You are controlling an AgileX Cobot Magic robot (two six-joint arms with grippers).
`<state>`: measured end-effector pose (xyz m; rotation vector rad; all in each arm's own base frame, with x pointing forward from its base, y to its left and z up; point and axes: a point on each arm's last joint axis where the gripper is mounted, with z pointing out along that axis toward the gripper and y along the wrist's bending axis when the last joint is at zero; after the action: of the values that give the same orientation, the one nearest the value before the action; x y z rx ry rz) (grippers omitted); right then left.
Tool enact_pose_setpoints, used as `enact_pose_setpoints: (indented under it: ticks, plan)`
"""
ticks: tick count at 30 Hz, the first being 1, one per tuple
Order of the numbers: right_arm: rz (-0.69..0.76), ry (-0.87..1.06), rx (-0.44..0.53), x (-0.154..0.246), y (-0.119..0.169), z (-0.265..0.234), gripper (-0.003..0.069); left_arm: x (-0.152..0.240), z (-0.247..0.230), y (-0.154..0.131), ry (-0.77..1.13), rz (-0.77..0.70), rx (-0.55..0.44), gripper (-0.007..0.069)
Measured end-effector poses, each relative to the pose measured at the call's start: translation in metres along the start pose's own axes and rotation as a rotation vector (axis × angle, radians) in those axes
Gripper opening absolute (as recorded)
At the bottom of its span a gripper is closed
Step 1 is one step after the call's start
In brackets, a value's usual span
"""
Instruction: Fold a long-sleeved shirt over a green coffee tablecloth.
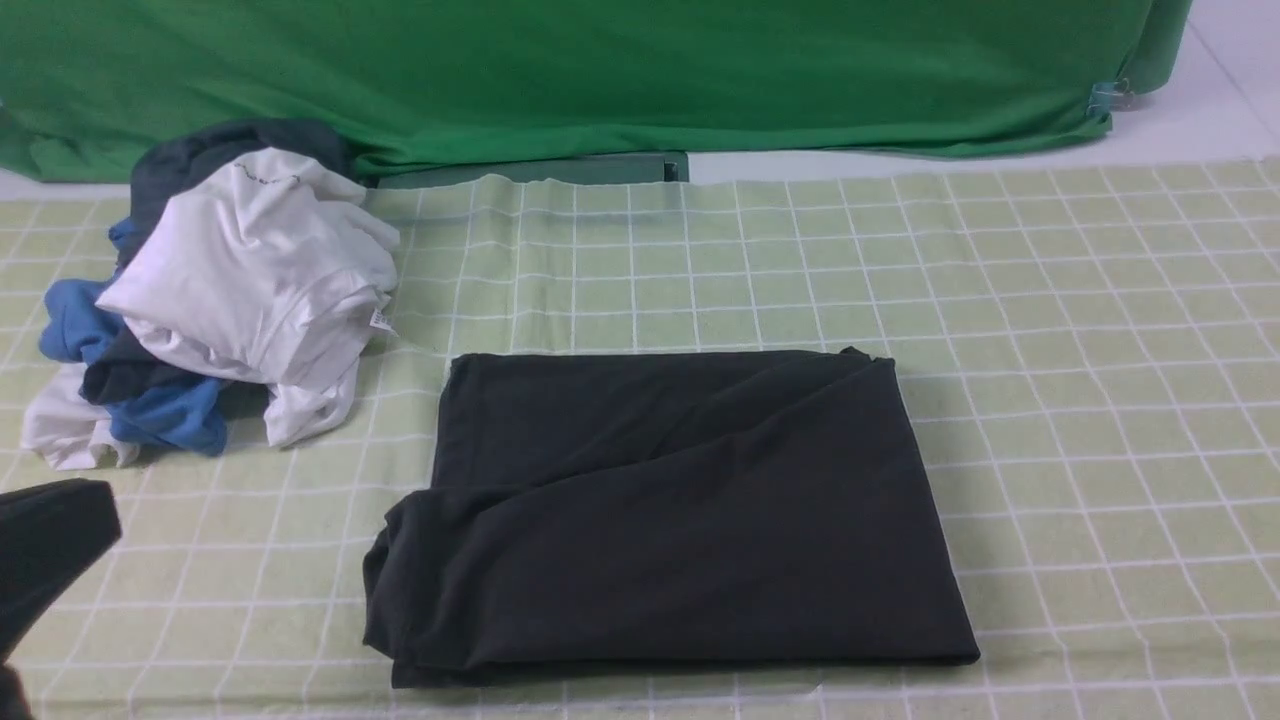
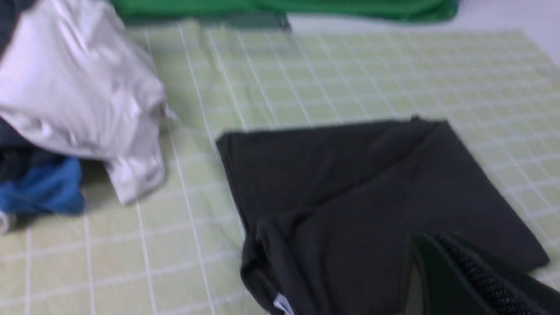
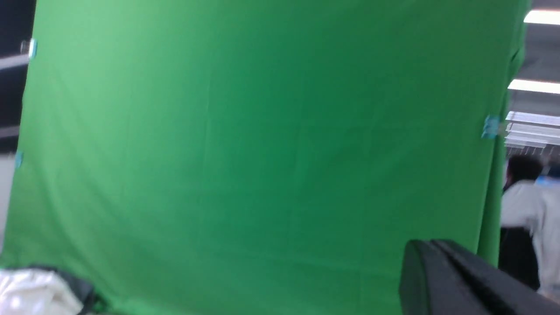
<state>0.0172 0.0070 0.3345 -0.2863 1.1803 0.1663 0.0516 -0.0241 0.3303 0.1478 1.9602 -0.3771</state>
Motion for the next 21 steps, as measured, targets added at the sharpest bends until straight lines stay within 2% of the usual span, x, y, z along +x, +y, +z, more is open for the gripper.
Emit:
enact_pose_setpoints:
  ticks: [5,10,21]
  plan:
    - [0.000,-0.060,0.017,0.001,-0.001,-0.002,0.0065,0.017,0.000,0.006,-0.062,0.033,-0.032,0.0011]
    - [0.002,-0.070,0.020,0.000,-0.001,-0.002,0.0138,0.014,0.002,0.007,-0.111,0.029,-0.028,0.0012]
    - [0.003,-0.074,0.021,-0.001,-0.001,-0.002,0.0179,0.012,0.001,0.006,-0.137,0.020,-0.021,0.0013]
